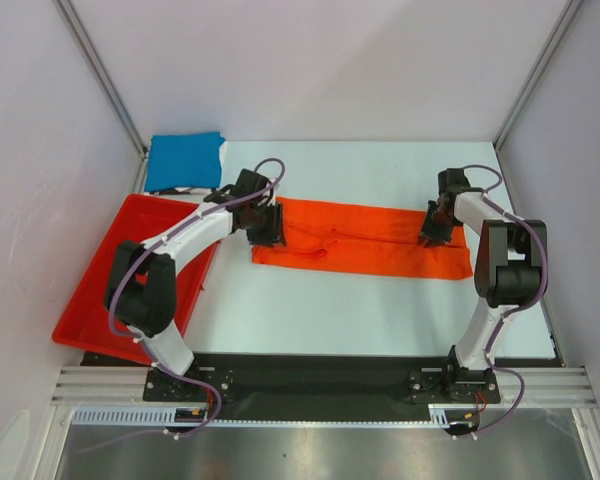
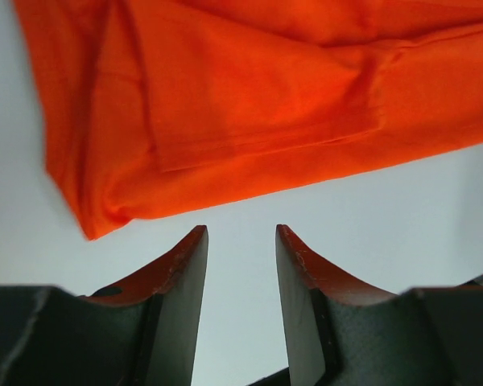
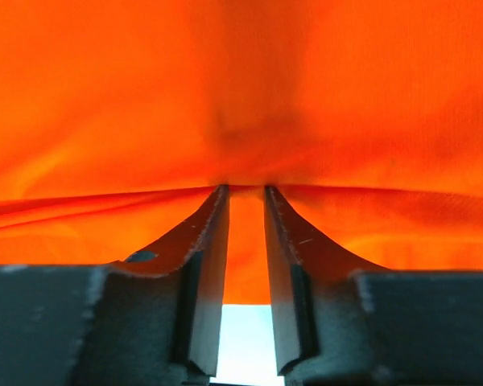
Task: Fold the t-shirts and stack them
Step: Fold the tshirt
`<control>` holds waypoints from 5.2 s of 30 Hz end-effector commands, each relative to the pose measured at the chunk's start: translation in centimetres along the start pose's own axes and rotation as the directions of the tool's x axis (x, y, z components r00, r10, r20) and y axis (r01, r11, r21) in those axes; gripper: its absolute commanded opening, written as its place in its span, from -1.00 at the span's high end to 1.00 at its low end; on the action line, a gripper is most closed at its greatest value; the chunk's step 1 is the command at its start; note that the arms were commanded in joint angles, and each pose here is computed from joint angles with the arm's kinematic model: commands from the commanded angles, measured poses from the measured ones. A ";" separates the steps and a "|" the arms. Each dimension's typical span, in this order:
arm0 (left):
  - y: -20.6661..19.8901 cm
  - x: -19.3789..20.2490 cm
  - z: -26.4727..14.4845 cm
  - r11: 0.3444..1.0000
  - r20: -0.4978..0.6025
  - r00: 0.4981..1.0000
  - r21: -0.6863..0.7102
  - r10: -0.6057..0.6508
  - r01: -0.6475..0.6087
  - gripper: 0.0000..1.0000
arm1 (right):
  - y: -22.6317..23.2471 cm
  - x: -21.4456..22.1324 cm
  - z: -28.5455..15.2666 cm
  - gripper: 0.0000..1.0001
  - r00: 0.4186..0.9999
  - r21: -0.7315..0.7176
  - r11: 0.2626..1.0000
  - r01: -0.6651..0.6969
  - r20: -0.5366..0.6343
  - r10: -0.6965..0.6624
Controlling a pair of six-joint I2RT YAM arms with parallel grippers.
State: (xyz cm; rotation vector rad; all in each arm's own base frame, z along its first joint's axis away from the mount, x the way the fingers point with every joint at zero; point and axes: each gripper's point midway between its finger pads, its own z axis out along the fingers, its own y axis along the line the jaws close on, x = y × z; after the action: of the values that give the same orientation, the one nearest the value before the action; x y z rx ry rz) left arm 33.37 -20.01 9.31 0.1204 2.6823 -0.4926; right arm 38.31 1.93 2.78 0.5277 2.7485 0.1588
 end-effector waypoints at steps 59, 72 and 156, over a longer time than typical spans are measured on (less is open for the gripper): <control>1.9 3.8 -2.7 0.991 -0.005 0.994 0.073 -0.110 0.111 -0.20 | 5.3 -11.9 -4.9 -0.83 0.928 -0.295 0.925 0.240 0.349 -0.130; 4.0 3.2 -1.5 0.970 0.018 0.973 0.081 -0.231 0.229 -0.10 | 11.9 -15.4 1.4 -0.76 0.812 -0.172 0.814 0.555 0.326 -0.485; 8.8 -7.0 7.7 0.910 0.155 0.910 -0.103 -0.385 0.403 0.99 | 9.2 -7.0 4.9 1.00 0.951 -0.384 0.871 0.307 0.088 -0.296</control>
State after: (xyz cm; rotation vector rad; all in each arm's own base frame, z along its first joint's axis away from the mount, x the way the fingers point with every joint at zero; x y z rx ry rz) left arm 40.73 -15.03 1.99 -0.5637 2.6737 -0.4959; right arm 50.89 9.75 2.17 -0.1644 2.5612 0.7166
